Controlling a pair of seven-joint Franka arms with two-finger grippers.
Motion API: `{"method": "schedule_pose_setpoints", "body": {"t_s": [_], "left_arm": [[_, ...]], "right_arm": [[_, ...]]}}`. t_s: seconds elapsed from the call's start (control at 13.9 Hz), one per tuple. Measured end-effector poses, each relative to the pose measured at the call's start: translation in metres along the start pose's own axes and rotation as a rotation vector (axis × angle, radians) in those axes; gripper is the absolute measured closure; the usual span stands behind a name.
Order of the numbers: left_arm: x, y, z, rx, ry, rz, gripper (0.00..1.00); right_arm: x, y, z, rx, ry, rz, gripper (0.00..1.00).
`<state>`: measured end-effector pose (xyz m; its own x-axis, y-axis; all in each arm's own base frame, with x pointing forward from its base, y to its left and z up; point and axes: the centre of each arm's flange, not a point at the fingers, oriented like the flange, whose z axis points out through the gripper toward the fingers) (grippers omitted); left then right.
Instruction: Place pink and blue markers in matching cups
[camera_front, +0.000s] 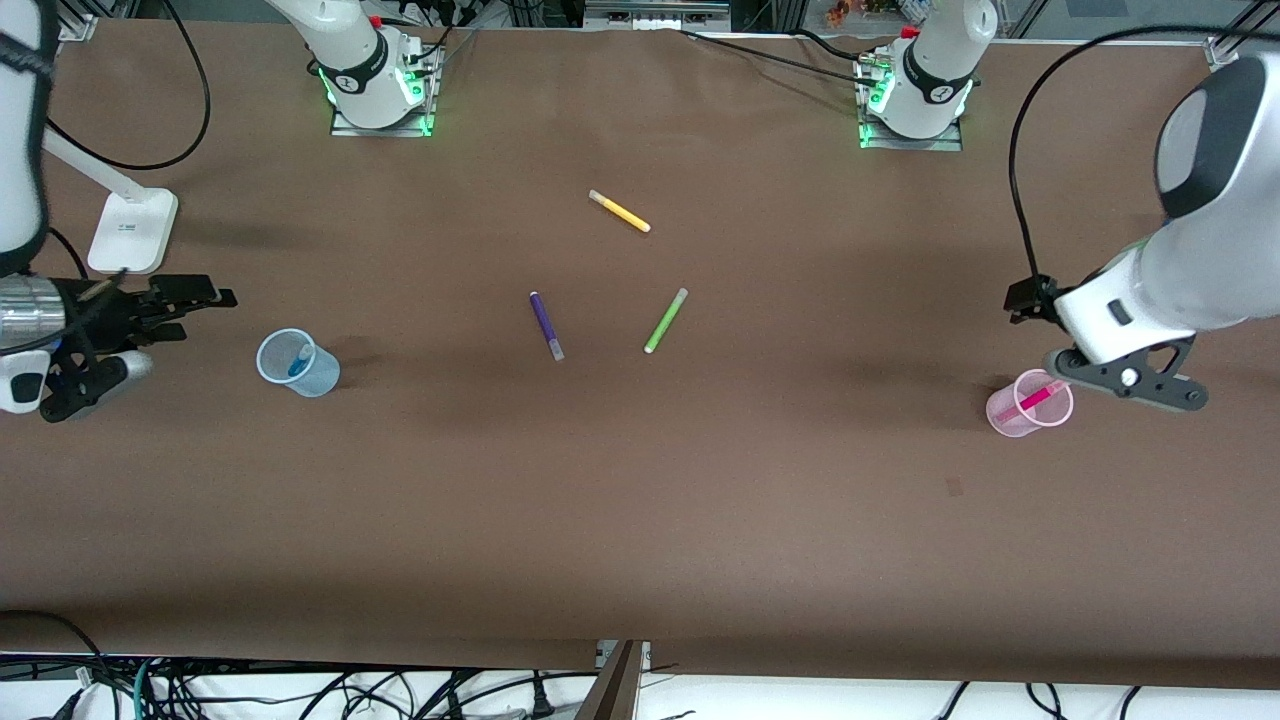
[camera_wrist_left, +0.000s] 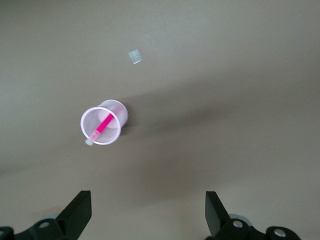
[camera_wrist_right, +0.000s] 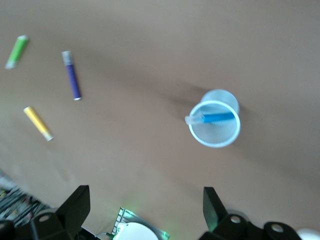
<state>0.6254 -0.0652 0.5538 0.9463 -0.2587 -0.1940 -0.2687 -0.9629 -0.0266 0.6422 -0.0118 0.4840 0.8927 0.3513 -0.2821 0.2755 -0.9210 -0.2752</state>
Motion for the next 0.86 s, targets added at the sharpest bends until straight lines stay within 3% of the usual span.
{"method": "schedule_pose_setpoints", "body": {"t_s": [0.29, 0.5, 0.86], "left_arm": [[-0.037, -0.007, -0.013, -0.013, 0.101, -0.038, 0.0], [-0.063, -0.018, -0.005, -0.067, 0.136, -0.07, 0.0], [-0.071, -0.025, -0.003, -0.071, 0.141, -0.072, 0.0]], "right_arm": [[-0.013, -0.07, -0.025, -0.158, -0.014, 0.228, 0.0], [-0.044, -0.088, -0.045, -0.184, 0.019, 0.27, 0.0], [-0.114, -0.098, -0.073, -0.229, 0.093, 0.291, 0.0]]}}
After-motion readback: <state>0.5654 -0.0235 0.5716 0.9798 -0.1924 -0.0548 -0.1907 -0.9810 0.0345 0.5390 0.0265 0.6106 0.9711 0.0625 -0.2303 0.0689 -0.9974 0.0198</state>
